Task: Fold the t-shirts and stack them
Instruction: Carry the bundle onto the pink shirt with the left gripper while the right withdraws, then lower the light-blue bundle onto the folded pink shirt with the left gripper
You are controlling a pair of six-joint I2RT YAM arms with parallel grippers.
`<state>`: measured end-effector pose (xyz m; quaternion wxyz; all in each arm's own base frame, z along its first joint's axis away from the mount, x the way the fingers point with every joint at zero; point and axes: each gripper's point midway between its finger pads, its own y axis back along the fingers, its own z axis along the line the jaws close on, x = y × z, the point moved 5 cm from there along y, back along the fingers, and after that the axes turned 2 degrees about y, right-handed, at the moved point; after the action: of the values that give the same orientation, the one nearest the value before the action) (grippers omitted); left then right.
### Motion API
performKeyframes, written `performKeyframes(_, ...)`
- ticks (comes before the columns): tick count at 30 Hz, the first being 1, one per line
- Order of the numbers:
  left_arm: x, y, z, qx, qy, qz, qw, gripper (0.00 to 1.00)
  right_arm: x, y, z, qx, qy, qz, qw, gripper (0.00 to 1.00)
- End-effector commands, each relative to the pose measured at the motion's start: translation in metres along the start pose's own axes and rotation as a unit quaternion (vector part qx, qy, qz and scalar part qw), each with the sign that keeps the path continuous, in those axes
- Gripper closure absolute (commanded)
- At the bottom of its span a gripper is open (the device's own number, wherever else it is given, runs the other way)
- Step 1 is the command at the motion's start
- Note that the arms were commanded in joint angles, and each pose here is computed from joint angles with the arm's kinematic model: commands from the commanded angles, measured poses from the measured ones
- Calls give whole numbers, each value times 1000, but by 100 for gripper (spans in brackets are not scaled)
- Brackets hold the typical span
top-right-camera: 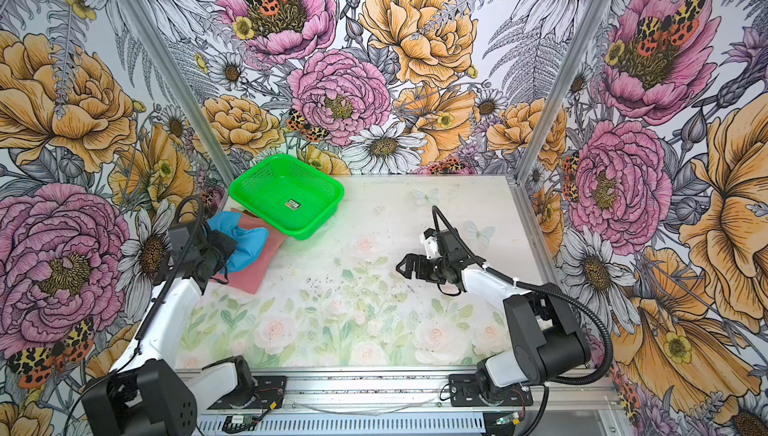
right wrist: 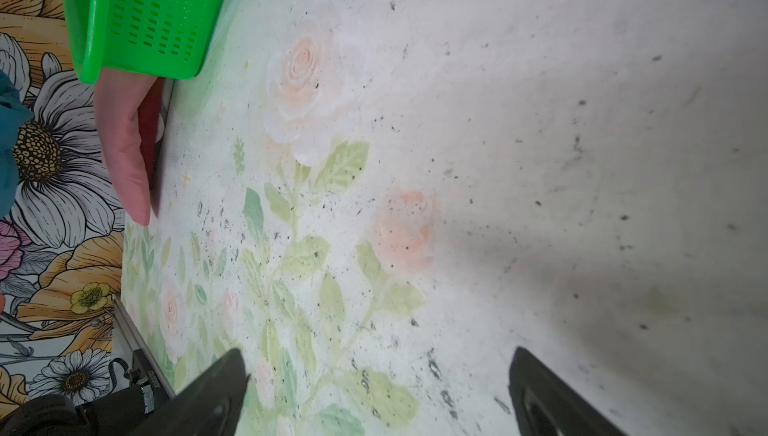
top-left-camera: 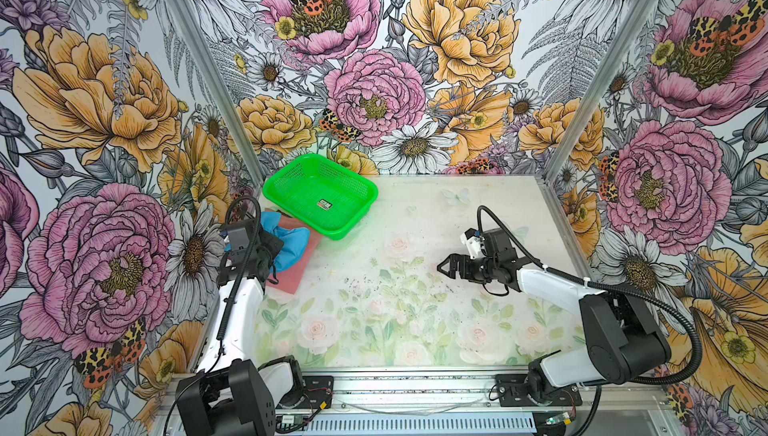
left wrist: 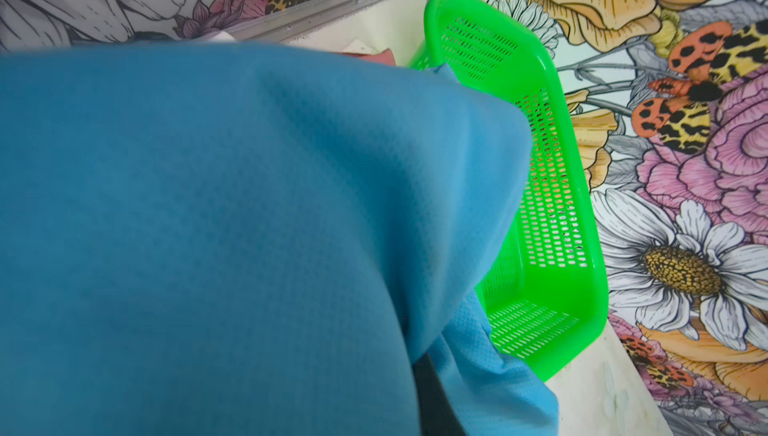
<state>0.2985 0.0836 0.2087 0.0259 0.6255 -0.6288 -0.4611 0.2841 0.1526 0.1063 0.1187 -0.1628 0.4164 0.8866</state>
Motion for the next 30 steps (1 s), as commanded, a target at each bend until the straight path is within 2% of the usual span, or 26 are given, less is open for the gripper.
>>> performKeyframes(1, -16, -12, -7, 26, 38, -52, 998, 100, -9, 6, 8, -12, 21, -15, 1000, 0)
performKeyframes(14, 0, -59, -4, 20, 62, -56, 996, 99, -6, 6, 3, -6, 16, -9, 1000, 1)
performKeyframes(18, 4, -61, 3, 7, 64, -61, 996, 92, -7, 7, 1, -5, 15, -9, 1000, 0)
performKeyframes(20, 4, -61, 4, 15, 66, -65, 996, 84, -8, 7, 1, -6, 14, -8, 1000, 0)
performKeyframes(21, 4, -63, 5, 20, 68, -61, 996, 76, -8, 6, 1, -6, 15, -7, 1000, 0)
performKeyframes(24, 6, -66, 2, 38, 69, -44, 996, 43, -9, 6, 2, -7, 14, -6, 1000, 1)
performKeyframes(27, 3, -58, 5, 22, 66, -51, 996, 16, -11, 6, 3, -7, 15, -6, 1000, 0)
performKeyframes(29, -3, -47, 6, 8, 60, -65, 996, 3, -12, 7, 3, -9, 14, -7, 1000, 1)
performKeyframes(30, -7, -41, 7, -1, 57, -73, 996, 1, -12, 7, 4, -9, 15, -8, 1000, 1)
